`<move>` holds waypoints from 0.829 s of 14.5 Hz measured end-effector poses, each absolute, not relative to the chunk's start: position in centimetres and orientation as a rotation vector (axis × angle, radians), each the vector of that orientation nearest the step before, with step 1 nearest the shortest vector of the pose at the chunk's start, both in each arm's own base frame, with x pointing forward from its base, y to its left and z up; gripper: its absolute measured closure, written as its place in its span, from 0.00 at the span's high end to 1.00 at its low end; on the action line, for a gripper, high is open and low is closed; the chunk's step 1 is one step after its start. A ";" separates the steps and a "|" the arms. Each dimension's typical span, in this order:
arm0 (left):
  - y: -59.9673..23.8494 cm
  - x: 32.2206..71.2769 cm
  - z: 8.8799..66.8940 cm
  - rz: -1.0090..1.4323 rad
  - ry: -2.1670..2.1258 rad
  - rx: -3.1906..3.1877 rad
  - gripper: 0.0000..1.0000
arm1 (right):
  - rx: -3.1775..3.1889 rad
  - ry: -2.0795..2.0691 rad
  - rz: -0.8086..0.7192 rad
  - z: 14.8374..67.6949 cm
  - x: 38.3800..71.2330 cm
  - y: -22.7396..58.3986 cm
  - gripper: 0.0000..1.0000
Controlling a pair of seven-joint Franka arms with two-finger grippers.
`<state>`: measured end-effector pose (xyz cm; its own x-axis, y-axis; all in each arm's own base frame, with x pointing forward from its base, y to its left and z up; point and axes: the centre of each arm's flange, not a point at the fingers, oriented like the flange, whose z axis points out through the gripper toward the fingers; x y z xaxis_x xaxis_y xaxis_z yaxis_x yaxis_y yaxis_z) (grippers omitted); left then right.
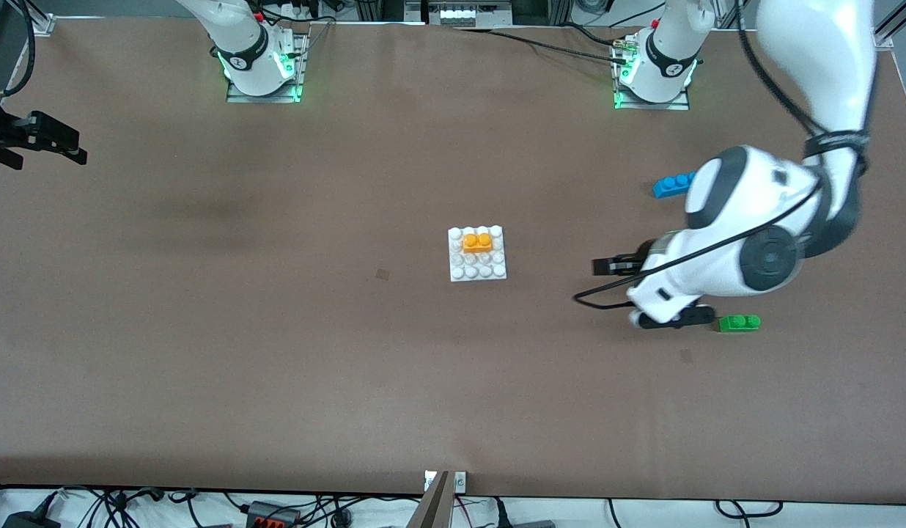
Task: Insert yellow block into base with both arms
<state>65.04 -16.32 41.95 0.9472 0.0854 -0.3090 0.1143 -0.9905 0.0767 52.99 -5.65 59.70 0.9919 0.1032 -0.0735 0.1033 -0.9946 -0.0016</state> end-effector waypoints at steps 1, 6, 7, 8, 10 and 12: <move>-14.8 64.9 43.1 -0.468 0.153 3.016 1.00 | 3.133 0.163 -0.116 59.7 53.0 -5.6 1.00; -9.3 62.8 49.1 -0.429 0.232 3.034 1.00 | 3.133 0.166 -0.115 59.7 53.0 -5.5 1.00; -8.2 62.5 50.4 -0.403 0.256 3.036 1.00 | 3.133 0.167 -0.115 59.7 53.0 -5.5 1.00; -7.0 62.2 51.5 -0.376 0.279 3.036 1.00 | 3.133 0.168 -0.115 59.7 53.0 -5.5 1.00; -4.9 61.7 53.5 -0.322 0.262 3.037 1.00 | 3.133 0.168 -0.115 59.7 53.0 -5.4 1.00; -3.6 61.2 55.1 -0.277 0.239 3.038 1.00 | 3.133 0.168 -0.115 59.7 53.0 -5.4 1.00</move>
